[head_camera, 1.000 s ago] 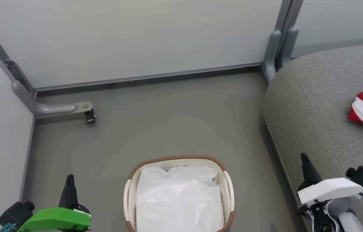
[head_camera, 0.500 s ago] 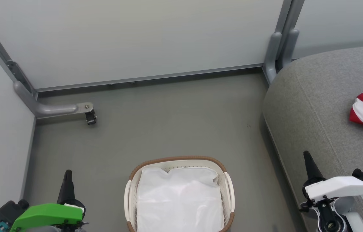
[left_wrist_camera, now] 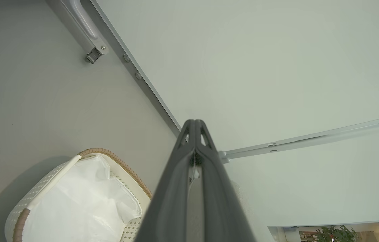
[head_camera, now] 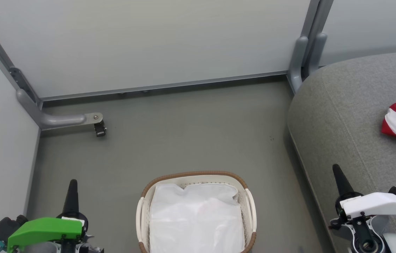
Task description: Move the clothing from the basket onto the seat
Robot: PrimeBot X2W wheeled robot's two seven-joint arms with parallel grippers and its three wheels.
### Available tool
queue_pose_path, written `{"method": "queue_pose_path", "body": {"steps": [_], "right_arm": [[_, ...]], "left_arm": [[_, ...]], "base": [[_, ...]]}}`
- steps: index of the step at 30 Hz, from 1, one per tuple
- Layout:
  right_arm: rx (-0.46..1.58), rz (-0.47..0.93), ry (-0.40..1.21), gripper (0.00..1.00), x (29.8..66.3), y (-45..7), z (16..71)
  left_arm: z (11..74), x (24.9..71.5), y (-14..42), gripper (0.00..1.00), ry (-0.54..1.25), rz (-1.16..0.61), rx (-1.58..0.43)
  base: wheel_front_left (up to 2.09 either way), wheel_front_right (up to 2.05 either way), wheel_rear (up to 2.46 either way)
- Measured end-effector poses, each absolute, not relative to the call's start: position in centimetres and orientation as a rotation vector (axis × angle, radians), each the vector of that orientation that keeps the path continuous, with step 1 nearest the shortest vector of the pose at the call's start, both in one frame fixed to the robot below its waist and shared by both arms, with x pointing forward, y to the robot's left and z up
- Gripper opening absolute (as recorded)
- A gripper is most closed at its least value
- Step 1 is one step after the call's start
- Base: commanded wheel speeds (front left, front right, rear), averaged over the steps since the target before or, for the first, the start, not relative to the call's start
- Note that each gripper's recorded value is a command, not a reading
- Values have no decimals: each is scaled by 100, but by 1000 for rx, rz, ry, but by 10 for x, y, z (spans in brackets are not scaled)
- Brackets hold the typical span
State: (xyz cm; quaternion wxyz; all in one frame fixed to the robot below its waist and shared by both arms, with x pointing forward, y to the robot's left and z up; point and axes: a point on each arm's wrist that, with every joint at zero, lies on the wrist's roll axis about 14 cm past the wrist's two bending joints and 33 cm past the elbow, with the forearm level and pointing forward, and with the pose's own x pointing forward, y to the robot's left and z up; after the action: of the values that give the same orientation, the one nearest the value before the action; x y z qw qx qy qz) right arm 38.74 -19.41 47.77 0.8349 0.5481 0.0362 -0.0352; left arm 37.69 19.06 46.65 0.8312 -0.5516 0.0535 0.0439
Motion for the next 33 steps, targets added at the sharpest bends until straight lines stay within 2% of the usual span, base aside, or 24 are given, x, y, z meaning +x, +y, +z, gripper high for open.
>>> {"method": "queue_pose_path", "body": {"steps": [33], "right_arm": [[1437,-34,31,0,389,-197,496]], "left_arm": [[488,384,196,0,56,50,-1439]], "base": [[0,0,0]]}}
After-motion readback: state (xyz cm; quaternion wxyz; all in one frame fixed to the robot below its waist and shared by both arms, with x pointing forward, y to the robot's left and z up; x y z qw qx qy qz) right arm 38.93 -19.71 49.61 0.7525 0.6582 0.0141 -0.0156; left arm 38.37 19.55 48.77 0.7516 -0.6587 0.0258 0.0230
